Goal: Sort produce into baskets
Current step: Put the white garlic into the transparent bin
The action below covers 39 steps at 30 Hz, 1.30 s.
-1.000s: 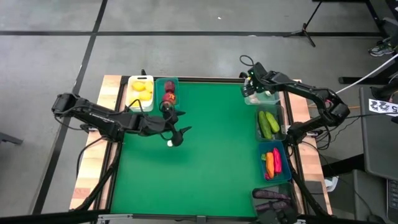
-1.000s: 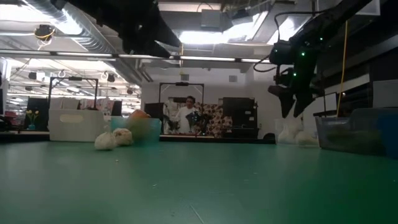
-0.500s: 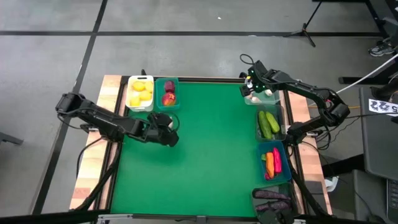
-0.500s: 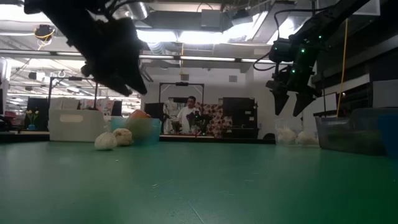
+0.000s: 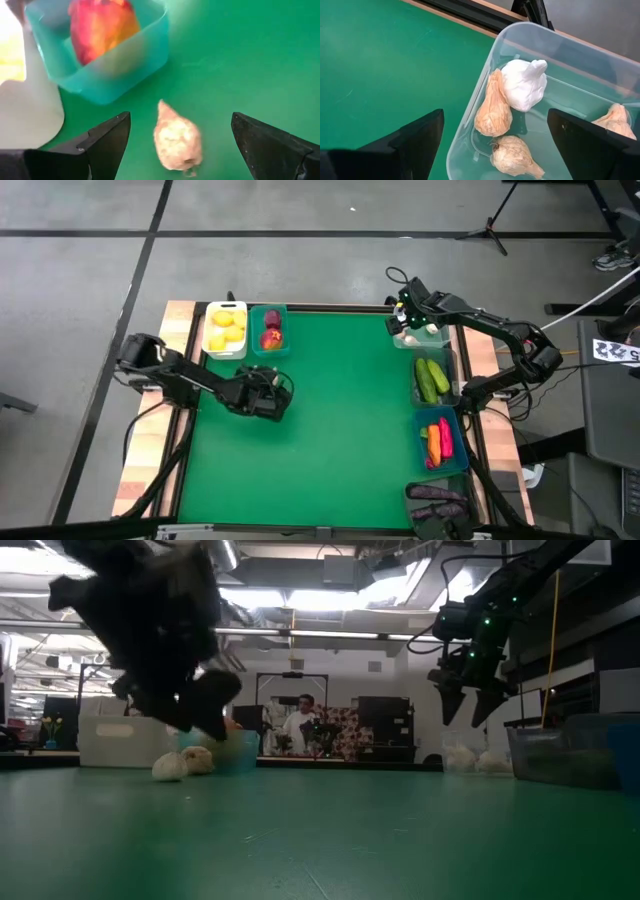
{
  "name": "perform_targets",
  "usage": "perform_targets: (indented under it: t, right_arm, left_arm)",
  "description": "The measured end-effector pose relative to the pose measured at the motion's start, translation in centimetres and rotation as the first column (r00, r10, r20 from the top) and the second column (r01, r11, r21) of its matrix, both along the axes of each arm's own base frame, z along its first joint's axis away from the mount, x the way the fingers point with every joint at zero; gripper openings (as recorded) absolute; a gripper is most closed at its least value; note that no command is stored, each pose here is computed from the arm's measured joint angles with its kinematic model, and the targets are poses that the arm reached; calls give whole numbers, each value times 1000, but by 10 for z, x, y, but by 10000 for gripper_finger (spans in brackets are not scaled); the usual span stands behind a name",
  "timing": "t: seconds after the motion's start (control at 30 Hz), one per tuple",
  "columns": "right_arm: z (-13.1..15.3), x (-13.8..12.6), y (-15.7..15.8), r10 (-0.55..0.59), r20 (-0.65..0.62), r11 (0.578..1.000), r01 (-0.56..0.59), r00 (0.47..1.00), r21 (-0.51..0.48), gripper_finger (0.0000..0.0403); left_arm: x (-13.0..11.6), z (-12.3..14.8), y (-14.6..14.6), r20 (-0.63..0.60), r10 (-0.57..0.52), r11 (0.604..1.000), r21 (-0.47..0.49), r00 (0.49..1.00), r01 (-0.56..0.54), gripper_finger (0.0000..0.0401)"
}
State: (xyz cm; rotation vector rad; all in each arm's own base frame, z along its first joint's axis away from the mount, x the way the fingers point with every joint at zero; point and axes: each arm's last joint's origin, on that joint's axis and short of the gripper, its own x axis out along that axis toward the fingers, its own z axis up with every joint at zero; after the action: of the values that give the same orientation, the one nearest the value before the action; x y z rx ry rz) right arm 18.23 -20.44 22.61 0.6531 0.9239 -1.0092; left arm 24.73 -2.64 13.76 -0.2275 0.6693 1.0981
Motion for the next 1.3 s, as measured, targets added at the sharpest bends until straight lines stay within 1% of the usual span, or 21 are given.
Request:
perform_targets:
  t: [0.13, 0.2, 0.3, 0.37, 0.43, 0.53, 0.63, 0.8, 0.93, 1.1, 1.17, 1.3]
  right_arm:
    - [-1, -1, 1, 0, -9, 1000, 0, 1000, 9, 356]
    - [-1, -1, 1, 1, -12, 1000, -1, 1000, 12, 356]
    - [-1, -1, 1, 4, -17, 1000, -4, 1000, 16, 356]
    - [-1, -1, 1, 4, -17, 1000, -4, 1000, 15, 356]
    - [-1, -1, 1, 6, -17, 1000, -6, 1000, 15, 356]
    - [-1, -1, 1, 8, -17, 1000, -7, 1000, 15, 356]
    - [-1, -1, 1, 8, -17, 1000, -7, 1000, 15, 356]
    - [-1, -1, 1, 8, -15, 1000, -8, 1000, 12, 356]
    - [-1, 0, 2, 41, 9, 999, -41, 999, 36, 356]
    - [1, -1, 3, 45, 19, 998, -46, 999, 33, 356]
    - [7, -2, 4, 46, 36, 999, -46, 998, 13, 356]
    - [24, -7, 11, 55, 97, 998, -51, 994, -46, 356]
  left_arm:
    - [-2, -16, 4, -48, 64, 998, 3, 997, -64, 341]
    - [-3, -21, 5, -53, 94, 996, 0, 994, -94, 341]
    - [-9, -30, 6, -33, 117, 993, -13, 993, -118, 341]
    - [-12, -36, 6, -2, 121, 992, -43, 993, -121, 338]
    - [-16, -41, 7, 25, 127, 990, -70, 992, -125, 328]
    - [-20, -47, 7, 82, 134, 988, -92, 988, -126, 300]
    - [-20, -48, 6, 85, 118, 990, -91, 989, -110, 266]
    - [-16, -47, 6, 79, 73, 994, -85, 994, -66, 220]
    - [-9, -43, 4, 80, 43, 994, -103, 996, -35, 192]
    - [1, -24, 2, 128, -6, 995, -102, 992, 19, 168]
    - [3, -14, 2, 141, -29, 995, -90, 990, 42, 162]
    - [9, 7, 1, 210, -83, 993, -66, 974, 99, 153]
